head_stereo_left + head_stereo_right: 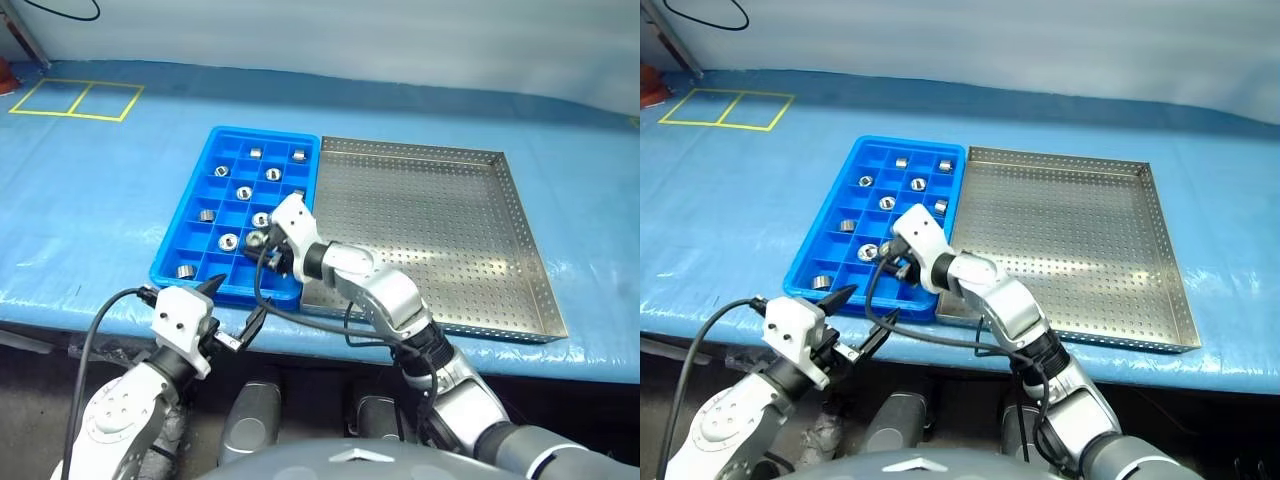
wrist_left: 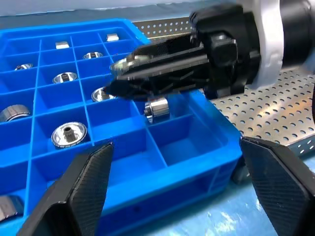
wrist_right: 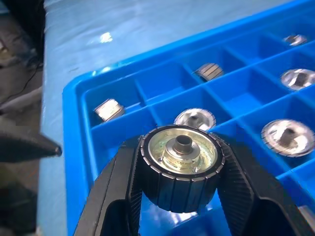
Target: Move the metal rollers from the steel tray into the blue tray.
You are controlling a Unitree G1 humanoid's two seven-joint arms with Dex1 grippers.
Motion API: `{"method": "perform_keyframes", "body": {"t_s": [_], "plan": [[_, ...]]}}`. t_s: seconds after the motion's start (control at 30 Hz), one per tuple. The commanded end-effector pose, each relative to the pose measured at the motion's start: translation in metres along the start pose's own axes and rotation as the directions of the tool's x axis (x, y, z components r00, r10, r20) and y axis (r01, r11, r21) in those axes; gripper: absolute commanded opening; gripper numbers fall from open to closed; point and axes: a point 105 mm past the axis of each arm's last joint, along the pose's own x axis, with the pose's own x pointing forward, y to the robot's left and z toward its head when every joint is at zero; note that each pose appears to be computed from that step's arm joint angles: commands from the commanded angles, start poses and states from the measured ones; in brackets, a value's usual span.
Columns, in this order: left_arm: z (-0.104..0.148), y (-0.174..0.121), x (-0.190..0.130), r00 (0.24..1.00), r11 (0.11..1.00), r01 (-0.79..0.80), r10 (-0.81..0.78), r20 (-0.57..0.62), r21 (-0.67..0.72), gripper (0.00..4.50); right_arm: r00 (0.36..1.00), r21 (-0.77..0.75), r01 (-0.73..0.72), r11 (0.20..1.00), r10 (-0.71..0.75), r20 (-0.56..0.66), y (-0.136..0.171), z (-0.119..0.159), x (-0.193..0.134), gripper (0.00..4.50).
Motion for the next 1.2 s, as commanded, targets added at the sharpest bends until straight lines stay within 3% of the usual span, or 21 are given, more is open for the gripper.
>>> {"method": "perform_keyframes", "body": {"t_s": [0.03,0.33,0.6,0.77,0.9,1.07,1.2], "plan": [[0.013,-0.007,-0.004,0.998,0.999,0.039,-0.04,0.043,0.034,4.5,0.999,-0.039,-0.039,0.998,0.04,0.032,0.013,0.01,-0.002,1.74],[0.012,-0.012,0.0,0.995,0.996,0.087,-0.088,0.055,0.033,4.5,1.0,-0.015,-0.021,1.0,0.021,-0.009,0.011,-0.003,0.0,1.74],[0.013,-0.015,0.006,0.988,0.989,0.144,-0.146,0.058,0.038,4.5,0.998,0.019,0.063,0.998,-0.063,0.016,-0.002,0.0,-0.004,4.42],[0.017,-0.016,0.015,0.979,0.98,0.189,-0.193,0.065,0.057,4.5,0.974,0.034,0.181,0.983,-0.184,0.131,-0.023,0.025,-0.023,4.47],[0.027,-0.015,0.031,0.968,0.973,0.22,-0.227,0.104,0.072,4.5,0.882,0.03,0.398,0.917,-0.392,0.264,-0.06,0.05,-0.064,4.47],[0.039,-0.006,0.055,0.963,0.969,0.219,-0.233,0.137,0.113,4.5,0.799,0.01,0.554,0.833,-0.535,0.273,-0.082,0.048,-0.113,4.47],[0.043,0.022,0.077,0.985,0.989,0.094,-0.109,0.134,0.118,4.5,0.778,-0.058,0.613,0.788,-0.589,0.22,-0.081,0.03,-0.148,4.47]]}}
